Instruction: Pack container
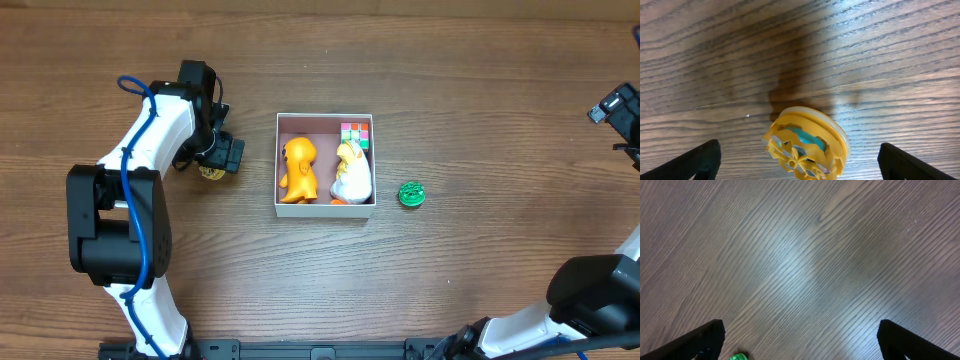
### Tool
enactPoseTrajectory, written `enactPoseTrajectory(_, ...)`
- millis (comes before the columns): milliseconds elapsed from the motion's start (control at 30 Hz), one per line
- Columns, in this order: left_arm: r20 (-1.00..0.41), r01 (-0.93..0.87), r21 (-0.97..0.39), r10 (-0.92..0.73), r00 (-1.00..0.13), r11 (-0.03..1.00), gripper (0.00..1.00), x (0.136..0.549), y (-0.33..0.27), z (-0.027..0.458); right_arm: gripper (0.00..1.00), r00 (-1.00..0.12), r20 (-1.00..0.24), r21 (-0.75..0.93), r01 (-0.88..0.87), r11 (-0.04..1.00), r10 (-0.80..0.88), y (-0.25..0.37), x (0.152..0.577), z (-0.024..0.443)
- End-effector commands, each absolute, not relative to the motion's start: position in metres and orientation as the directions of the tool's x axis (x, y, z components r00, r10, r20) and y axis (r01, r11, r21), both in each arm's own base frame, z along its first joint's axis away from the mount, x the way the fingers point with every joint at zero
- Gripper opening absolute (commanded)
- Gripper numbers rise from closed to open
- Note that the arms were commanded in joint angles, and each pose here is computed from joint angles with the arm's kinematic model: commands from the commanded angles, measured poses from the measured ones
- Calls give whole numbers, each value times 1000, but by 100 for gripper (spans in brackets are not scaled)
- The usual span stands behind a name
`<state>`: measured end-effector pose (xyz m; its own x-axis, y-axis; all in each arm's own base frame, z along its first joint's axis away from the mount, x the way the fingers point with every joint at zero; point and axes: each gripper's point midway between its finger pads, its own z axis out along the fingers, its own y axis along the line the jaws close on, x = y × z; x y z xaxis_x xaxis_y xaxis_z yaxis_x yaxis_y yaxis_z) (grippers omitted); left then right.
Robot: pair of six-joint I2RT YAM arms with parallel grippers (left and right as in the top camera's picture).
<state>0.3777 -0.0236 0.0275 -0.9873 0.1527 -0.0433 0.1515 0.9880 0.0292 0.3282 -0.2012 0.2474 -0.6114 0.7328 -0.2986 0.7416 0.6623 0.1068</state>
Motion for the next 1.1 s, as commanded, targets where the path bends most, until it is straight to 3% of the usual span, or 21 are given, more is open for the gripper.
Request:
enactPoseTrajectory(0,-14,161,4,161,-987,987,100,371,-26,19,100,-605,-308,106,746,658,734,-203,328,250)
enactPoseTrajectory(367,-19,111,4,111,-994,994,100,373,-26,17,100,-605,-308,106,746,658,734,-203,328,250)
enactPoseTrajectory(733,65,72,-20,73,-995,997,100,362,-29,-8,100,-605,-308,106,746,658,734,-203,328,250)
enactPoseTrajectory(1067,32,74,-19,75,-997,997,100,370,-30,-9,100,-605,-308,106,746,658,734,-203,328,250)
